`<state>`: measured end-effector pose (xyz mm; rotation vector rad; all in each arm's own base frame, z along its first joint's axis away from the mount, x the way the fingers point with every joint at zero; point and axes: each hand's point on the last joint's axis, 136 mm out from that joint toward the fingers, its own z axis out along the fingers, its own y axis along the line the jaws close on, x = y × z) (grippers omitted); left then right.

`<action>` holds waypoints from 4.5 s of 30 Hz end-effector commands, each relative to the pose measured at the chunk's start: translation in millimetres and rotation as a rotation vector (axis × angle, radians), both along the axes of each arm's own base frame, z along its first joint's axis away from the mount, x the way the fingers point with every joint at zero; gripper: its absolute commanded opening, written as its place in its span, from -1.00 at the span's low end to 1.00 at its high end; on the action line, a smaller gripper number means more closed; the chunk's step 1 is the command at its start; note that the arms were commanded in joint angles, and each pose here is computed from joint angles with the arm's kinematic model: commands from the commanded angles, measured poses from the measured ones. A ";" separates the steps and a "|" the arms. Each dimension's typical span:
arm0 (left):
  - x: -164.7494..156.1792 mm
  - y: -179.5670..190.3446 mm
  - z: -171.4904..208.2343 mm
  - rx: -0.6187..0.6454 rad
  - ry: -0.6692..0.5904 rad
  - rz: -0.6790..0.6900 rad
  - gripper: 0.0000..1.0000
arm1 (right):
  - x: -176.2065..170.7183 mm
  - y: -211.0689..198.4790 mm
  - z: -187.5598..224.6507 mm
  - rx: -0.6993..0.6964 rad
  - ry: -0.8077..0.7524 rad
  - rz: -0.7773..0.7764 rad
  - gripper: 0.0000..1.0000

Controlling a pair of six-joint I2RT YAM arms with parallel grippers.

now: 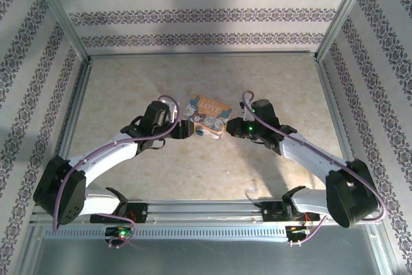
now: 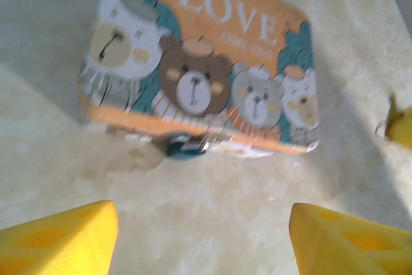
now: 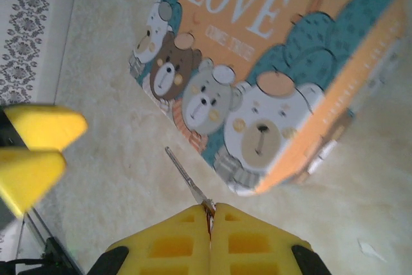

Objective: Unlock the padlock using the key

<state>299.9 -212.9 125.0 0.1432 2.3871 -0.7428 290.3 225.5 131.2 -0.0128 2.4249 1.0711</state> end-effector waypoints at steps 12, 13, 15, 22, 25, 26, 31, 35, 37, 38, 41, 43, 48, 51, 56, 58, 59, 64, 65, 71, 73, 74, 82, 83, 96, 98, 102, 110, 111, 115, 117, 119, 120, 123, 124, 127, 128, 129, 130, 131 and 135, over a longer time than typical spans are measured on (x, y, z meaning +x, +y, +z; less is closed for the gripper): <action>-3.9 0.0 -35.3 -0.069 0.006 0.018 0.39 | 47.3 40.3 -17.7 0.057 0.008 0.029 -1.00; -2.6 -1.5 -37.1 -0.072 0.007 0.015 0.39 | 47.3 40.1 -20.9 0.054 0.013 0.028 -1.00; -0.9 -5.1 -40.8 -0.075 0.012 0.006 0.39 | 46.5 39.8 -27.0 0.047 0.025 0.029 -1.00; 7.5 -19.3 -50.8 -0.067 0.013 -0.026 0.35 | 38.2 37.5 -46.1 0.030 0.065 0.025 -1.00; 11.4 -28.0 -55.8 -0.065 0.014 -0.043 0.33 | 35.5 37.7 -50.0 0.024 0.072 0.026 -1.00; 12.6 -31.5 -57.7 -0.064 0.014 -0.052 0.33 | 34.8 37.8 -50.5 0.024 0.073 0.025 -1.00; 19.9 -41.9 -63.1 -0.049 -0.002 -0.080 0.31 | 32.3 37.8 -56.5 0.013 0.084 0.025 -1.00; 26.6 -45.0 -64.9 -0.027 -0.023 -0.089 0.30 | 32.7 37.9 -58.4 0.011 0.086 0.023 -1.00; 29.3 -45.7 -68.0 -0.017 -0.031 -0.091 0.28 | 33.1 38.9 -58.0 0.012 0.084 0.023 -1.00; 30.7 -46.0 -70.0 -0.014 -0.034 -0.092 0.27 | 33.4 38.8 -58.5 0.012 0.085 0.021 -1.00; 33.8 -49.9 -73.1 -0.009 -0.046 -0.111 0.25 | 33.8 39.6 -57.4 0.014 0.082 0.021 -1.00; 35.6 -52.8 -73.2 -0.008 -0.052 -0.126 0.24 | 33.5 39.3 -57.7 0.013 0.083 0.020 -1.00; 38.7 -57.4 -75.2 -0.005 -0.057 -0.147 0.23 | 34.2 38.9 -57.7 0.011 0.082 0.016 -1.00; 39.8 -60.6 -76.6 -0.007 -0.062 -0.165 0.23 | 34.2 39.9 -56.8 0.014 0.082 0.017 -1.00; 41.7 -66.9 -78.5 -0.011 -0.066 -0.194 0.19 | 34.5 40.1 -56.5 0.013 0.080 0.018 -1.00; 42.4 -69.2 -79.5 -0.013 -0.063 -0.205 0.17 | 34.6 40.6 -56.4 0.013 0.081 0.018 -1.00; 42.3 -70.7 -80.2 -0.014 -0.061 -0.210 0.17 | 34.6 40.5 -56.9 0.013 0.083 0.017 -1.00; 38.9 -76.4 -80.9 -0.012 -0.058 -0.229 0.14 | 35.1 41.8 -55.9 0.016 0.082 0.019 -1.00; 37.9 -77.0 -80.5 -0.010 -0.057 -0.231 0.14 | 35.0 42.1 -55.4 0.016 0.081 0.020 -1.00; 38.1 -79.1 -73.0 -0.027 -0.067 -0.218 0.10 | 34.7 42.8 -54.2 0.017 0.078 0.021 -1.00; 39.1 -81.5 -71.0 -0.037 -0.067 -0.218 0.08 | 34.3 43.3 -54.2 0.017 0.078 0.022 -1.00; 39.9 -82.0 -70.1 -0.040 -0.066 -0.216 0.07 | 34.3 43.3 -53.7 0.018 0.077 0.022 -1.00; 47.5 -82.7 -68.7 -0.074 -0.041 -0.150 0.00 | 33.7 44.2 -52.4 0.019 0.075 0.023 -1.00; 48.2 -83.0 -69.3 -0.078 -0.034 -0.144 -0.02 | 33.5 44.6 -52.9 0.019 0.076 0.024 -1.00; 56.4 -85.1 -69.0 -0.141 0.003 -0.064 -0.31 | 33.3 45.7 -52.3 0.021 0.074 0.026 -1.00; 56.7 -84.6 -67.7 -0.147 0.002 -0.057 -0.33 | 34.0 46.4 -49.0 0.024 0.065 0.029 -1.00; 54.7 -84.8 -63.8 -0.167 0.000 -0.052 -0.35 | 36.5 48.2 -32.0 0.037 0.022 0.043 -1.00; 47.6 -87.9 -50.5 -0.235 0.033 -0.050 -0.37 | 18.5 28.8 -4.3 -0.030 -0.117 0.085 -1.00; 46.2 -89.3 -48.7 -0.248 0.041 -0.053 -0.38 | 12.5 24.5 -5.1 -0.047 -0.132 0.094 -1.00; 42.5 -94.6 -44.8 -0.297 0.080 -0.058 -0.41 | -11.9 8.5 -13.2 -0.099 -0.183 0.115 -1.00; 41.1 -96.9 -44.5 -0.319 0.104 -0.056 -0.47 | -23.7 3.9 -18.1 -0.128 -0.213 0.131 -1.00; 40.2 -99.0 -44.5 -0.337 0.122 -0.052 -0.49 | -33.1 0.6 -25.4 -0.164 -0.234 0.144 -1.00; 40.4 -99.3 -43.7 -0.345 0.128 -0.049 -0.50 | -37.5 0.1 -28.6 -0.181 -0.246 0.152 -1.00; 39.8 -100.9 -45.6 -0.353 0.145 -0.046 -0.51 | -46.7 0.8 -40.7 -0.229 -0.264 0.178 -1.00; 39.4 -101.4 -46.6 -0.353 0.149 -0.045 -0.52 | -48.7 1.7 -44.7 -0.242 -0.263 0.185 -1.00; 39.7 -103.1 -47.8 -0.360 0.162 -0.043 -0.53 | -52.2 5.5 -58.4 -0.275 -0.253 0.205 -1.00; 39.7 -103.9 -47.9 -0.362 0.165 -0.043 -0.54 | -52.1 6.6 -63.6 -0.288 -0.247 0.208 -1.00; 40.0 -104.5 -47.2 -0.364 0.166 -0.044 -0.54 | -52.7 8.3 -67.9 -0.295 -0.242 0.213 -1.00; 40.4 -104.4 -47.1 -0.364 0.166 -0.041 -0.54 | -52.4 10.2 -72.3 -0.302 -0.238 0.216 -1.00; 40.4 -104.7 -46.1 -0.367 0.168 -0.040 -0.55 | -51.5 12.6 -75.1 -0.308 -0.238 0.216 -1.00; 40.3 -105.3 -43.6 -0.371 0.168 -0.039 -0.55 | -46.4 19.1 -82.8 -0.330 -0.247 0.204 -1.00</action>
